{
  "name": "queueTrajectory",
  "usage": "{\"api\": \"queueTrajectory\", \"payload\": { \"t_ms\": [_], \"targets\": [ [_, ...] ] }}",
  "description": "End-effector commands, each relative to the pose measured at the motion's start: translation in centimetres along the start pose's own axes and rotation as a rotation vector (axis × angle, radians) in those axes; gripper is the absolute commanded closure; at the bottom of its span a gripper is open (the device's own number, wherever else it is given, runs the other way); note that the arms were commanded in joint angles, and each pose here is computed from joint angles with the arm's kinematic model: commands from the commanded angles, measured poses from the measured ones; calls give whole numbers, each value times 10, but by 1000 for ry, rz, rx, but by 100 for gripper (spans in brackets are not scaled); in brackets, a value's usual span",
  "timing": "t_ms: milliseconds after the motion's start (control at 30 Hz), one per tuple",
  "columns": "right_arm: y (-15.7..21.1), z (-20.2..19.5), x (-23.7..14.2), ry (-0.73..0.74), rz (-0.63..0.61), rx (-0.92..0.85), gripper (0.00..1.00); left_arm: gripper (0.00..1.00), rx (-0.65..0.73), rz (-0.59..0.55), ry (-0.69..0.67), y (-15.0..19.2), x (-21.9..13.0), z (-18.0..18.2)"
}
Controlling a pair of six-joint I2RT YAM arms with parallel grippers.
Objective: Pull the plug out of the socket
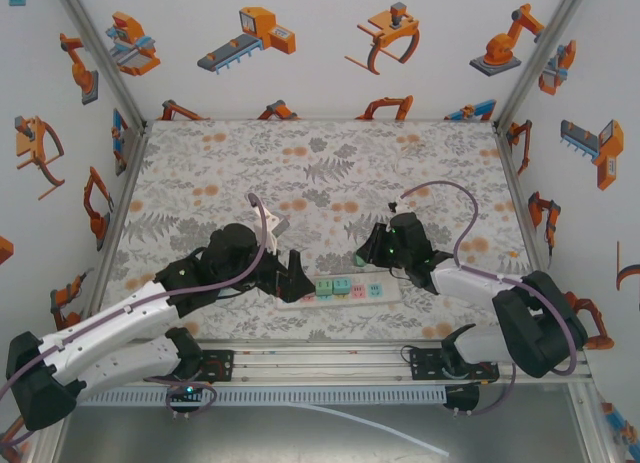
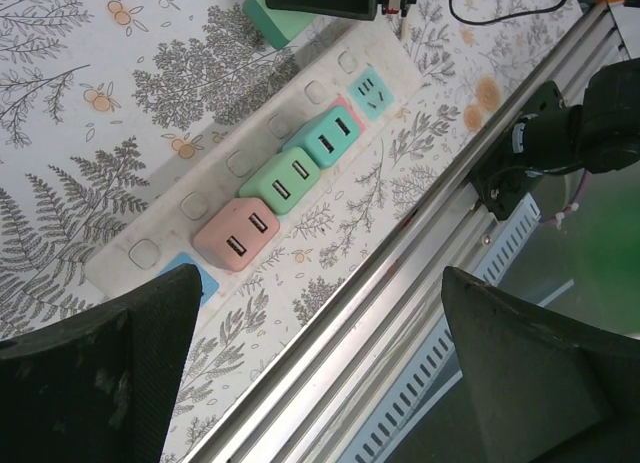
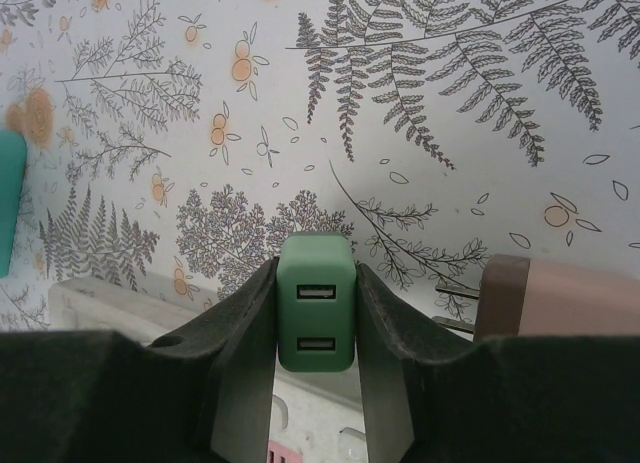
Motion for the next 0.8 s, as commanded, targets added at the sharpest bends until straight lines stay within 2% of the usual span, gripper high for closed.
{"api": "queueTrajectory", "payload": {
  "t_ms": [0, 167, 333, 567, 767],
  "targets": [
    [1, -7, -2, 57, 3, -21, 62, 3, 15, -4, -27, 4, -2, 5],
    [-3, -7, -10, 79, -1, -64, 56, 3, 10, -4, -38, 5, -1, 7],
    [-7, -6, -19, 97, -17, -94, 55, 3, 2, -7, -65, 6, -2, 11],
    [-23, 3, -41, 101, -75, -168, 55, 3, -35, -19, -216, 10, -10, 30],
    [-53, 37, -77, -2, -203, -377, 56, 3, -115, -73, -339, 15, -22, 50]
  ]
}}
Point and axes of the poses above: each hand's point on the last joint's axis, 136 mm out from that joint toward the fingers, its own x axis out along the fingers, its own z axis along the line the jaws close on, y = z × x, the point moved 5 cm from there along -x, back along the fingers, and after that the axes turned 1 degree about x, right-handed, at the moved point
